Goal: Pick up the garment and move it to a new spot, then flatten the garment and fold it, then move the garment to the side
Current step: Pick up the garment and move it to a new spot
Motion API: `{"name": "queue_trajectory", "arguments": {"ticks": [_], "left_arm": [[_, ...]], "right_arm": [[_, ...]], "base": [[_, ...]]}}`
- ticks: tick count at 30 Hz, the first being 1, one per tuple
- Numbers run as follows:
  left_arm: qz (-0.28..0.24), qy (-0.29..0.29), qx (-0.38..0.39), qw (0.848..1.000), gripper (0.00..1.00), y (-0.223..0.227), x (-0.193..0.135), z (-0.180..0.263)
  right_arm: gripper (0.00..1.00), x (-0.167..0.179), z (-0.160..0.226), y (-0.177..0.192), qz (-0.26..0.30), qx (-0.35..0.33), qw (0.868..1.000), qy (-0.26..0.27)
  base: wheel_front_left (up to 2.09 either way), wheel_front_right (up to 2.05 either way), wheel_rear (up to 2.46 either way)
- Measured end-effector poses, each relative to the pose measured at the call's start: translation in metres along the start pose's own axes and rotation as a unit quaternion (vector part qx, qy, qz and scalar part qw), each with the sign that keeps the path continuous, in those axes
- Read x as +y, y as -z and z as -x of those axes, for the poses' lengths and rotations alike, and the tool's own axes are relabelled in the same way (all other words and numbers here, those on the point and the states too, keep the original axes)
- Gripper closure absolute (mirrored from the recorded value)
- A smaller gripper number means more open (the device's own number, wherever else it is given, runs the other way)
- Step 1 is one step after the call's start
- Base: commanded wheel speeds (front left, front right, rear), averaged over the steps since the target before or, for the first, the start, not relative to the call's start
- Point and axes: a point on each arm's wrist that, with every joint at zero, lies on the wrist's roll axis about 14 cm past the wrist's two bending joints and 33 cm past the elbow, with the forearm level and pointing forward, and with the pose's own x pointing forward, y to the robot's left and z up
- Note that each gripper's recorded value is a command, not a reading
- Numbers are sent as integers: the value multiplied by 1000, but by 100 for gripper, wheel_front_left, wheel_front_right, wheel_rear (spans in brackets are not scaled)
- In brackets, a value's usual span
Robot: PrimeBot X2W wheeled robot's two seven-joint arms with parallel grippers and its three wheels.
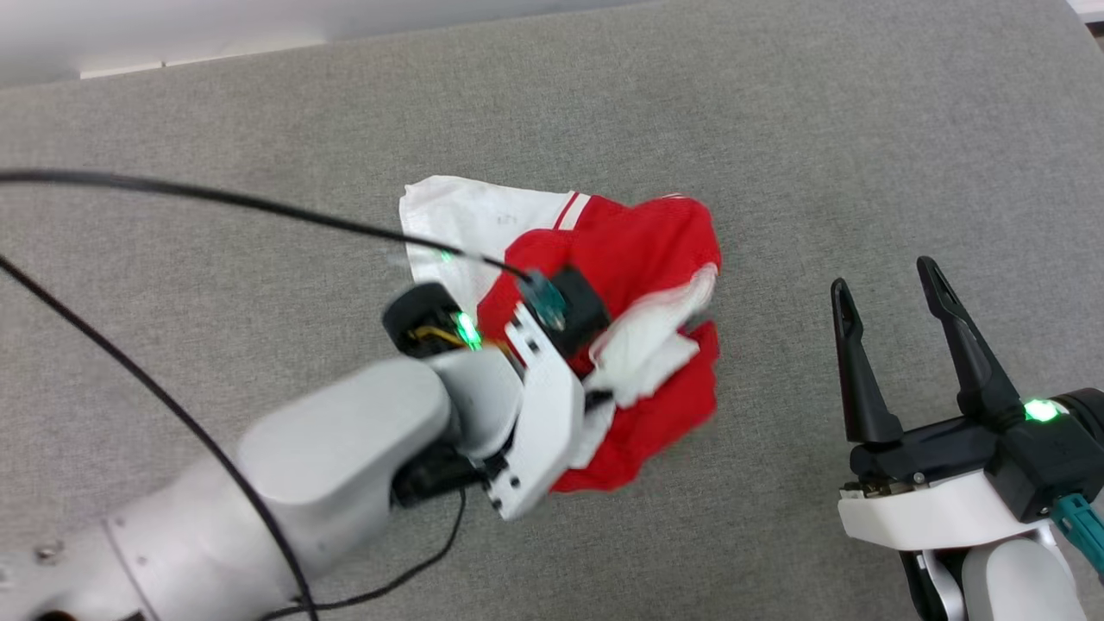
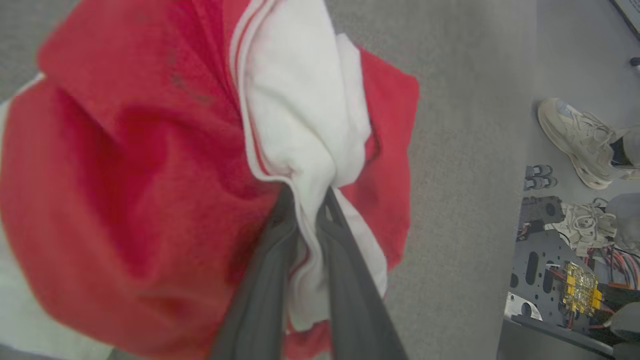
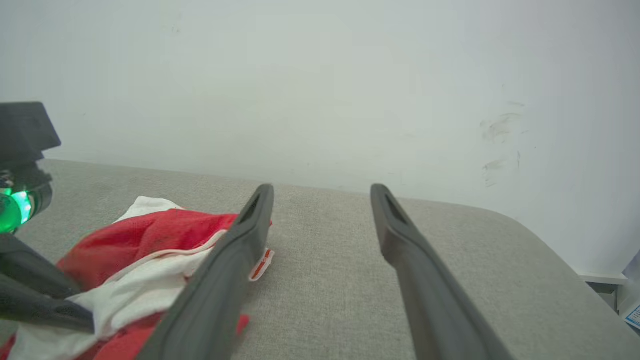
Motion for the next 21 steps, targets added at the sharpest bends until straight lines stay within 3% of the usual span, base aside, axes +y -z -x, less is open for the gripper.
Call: {"name": "queue_trajectory", "arguments": {"ticks": [8,9,10,11,16,21], "left_arm": [[18,34,19,999,100,26,-38,-27],[13,32,11,999,93,23,-39,-28],[6,25,2,1000,38,20,-38,-29],[-6,19,-10,1000,0,15,-36,-28],[-48,-7,-108,993,0,-32,-36,-18],[-73,-61,-235,967,0,-90,-31,13]], "right_arm": [[0,1,0,4,-1,7,1000,-1],[0,0,1,4,-1,6,1000,0],[0,0,1,3,-2,6,1000,0],[0,1,2,2,-2,5,1000,-1],[0,1,10,-3,-3,3,1000,0],[0,3,16,-10,-2,-5,1000,-2]], "base": [[0,0,0],[0,0,0],[0,0,0],[0,0,0],[0,0,0],[0,0,0]]}}
